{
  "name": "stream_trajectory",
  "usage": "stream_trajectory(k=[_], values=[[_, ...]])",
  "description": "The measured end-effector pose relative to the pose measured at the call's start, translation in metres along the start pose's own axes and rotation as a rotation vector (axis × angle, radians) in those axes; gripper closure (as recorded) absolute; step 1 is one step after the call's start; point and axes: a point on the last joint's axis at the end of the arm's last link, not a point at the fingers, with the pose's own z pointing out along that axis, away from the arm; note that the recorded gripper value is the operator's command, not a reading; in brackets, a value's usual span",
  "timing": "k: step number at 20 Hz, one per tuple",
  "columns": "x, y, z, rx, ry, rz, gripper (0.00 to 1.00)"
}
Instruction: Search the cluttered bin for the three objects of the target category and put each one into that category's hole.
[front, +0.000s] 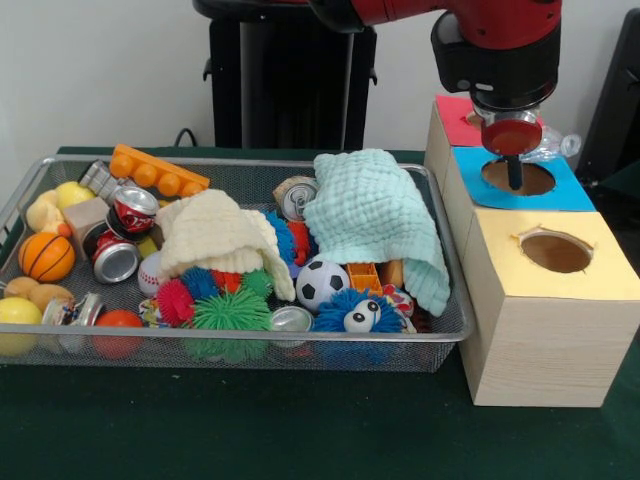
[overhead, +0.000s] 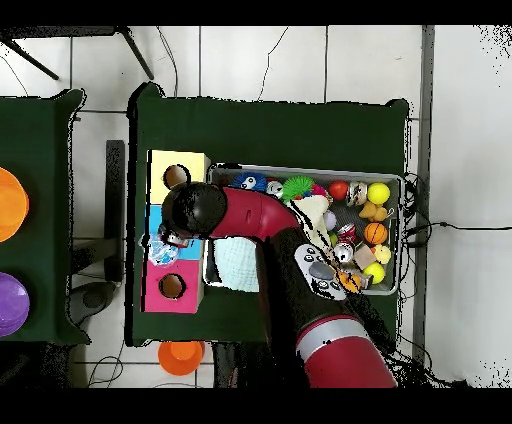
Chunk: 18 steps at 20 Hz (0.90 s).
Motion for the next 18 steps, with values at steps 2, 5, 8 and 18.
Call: stream_trajectory(k=[2, 5, 8, 18], values=[[0.0001, 0.0004, 0.001, -0.002, 0.001, -0.001, 0.0], [0.0002, 0.0007, 0.0018, -0.003, 0.002, -0.001, 0.0], [0.0008, 0.0013, 0.0033, -0.006, 0.003, -0.002, 0.0], [0.0037, 0.0049, 0.01, -0.031, 0.007, 0.001, 0.0]])
